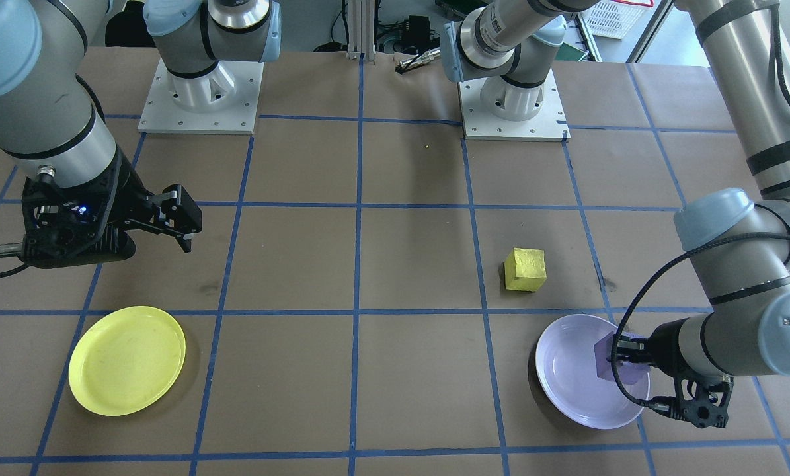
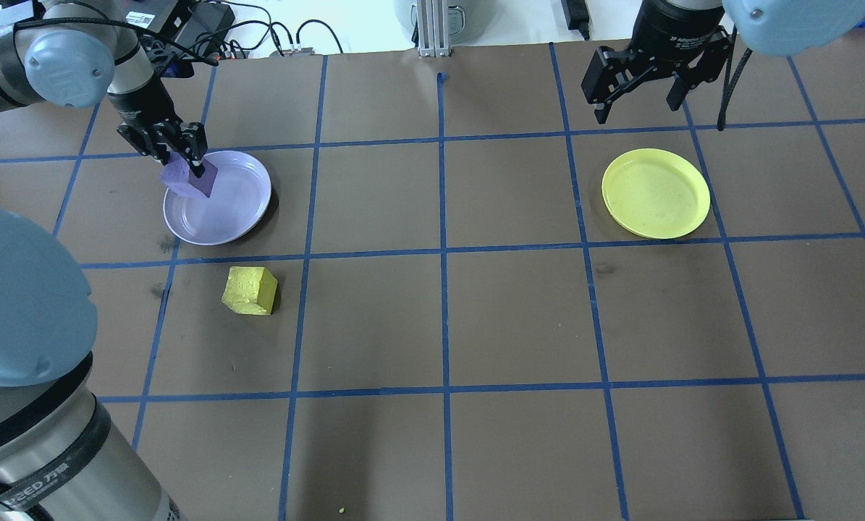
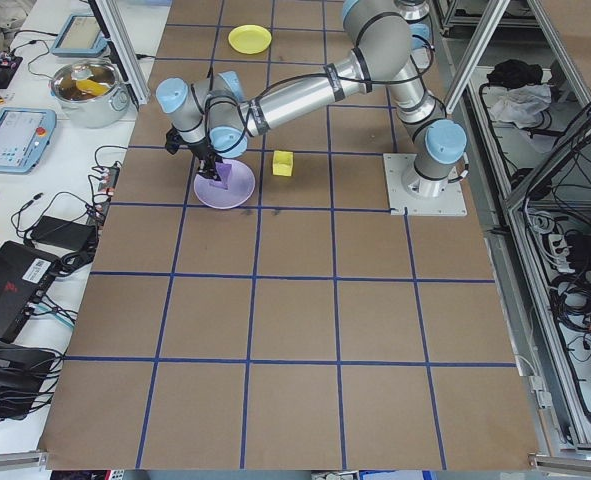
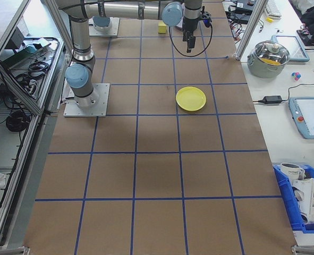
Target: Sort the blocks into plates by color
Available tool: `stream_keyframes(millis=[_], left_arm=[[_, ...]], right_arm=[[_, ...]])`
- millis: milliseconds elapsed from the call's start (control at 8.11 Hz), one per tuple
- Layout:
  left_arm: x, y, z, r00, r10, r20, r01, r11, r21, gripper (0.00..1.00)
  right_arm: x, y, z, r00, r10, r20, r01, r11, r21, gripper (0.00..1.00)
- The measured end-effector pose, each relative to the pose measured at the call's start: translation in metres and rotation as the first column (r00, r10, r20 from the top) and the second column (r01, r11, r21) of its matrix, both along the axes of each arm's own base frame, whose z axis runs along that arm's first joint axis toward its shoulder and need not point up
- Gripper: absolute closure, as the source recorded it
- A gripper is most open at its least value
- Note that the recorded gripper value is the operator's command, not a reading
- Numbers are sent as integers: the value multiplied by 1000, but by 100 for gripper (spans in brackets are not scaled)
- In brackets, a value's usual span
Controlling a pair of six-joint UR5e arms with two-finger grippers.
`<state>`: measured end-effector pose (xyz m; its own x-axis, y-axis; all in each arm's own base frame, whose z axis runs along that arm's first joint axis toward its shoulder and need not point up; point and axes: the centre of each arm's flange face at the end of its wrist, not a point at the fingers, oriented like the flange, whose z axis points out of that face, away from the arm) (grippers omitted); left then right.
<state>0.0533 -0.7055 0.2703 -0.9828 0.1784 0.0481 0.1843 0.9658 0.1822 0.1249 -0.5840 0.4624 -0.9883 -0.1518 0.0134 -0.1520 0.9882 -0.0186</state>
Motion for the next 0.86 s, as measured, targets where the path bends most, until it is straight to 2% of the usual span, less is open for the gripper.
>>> stream_keyframes(millis=[123,370,494,864], left_arm=[[0,-2,-4,1000,3,8,-3,1000,-27,31],[-1,-1,-11,1000,20,12,-20,999,-36,4],[-1,1,-12,1000,26,11,-26,999,-31,0],[-8,29,13,1000,24,3,-24,1000,-11,0]], right_arm=[[-1,0,0,1000,-1,0,1,1000,0,0],[-2,0,0,1000,-2,-1,2,1000,0,0],[-2,0,0,1000,-2,-2,2,1000,1,0],[-2,0,-2,1000,-4,1,4,1000,2,0]])
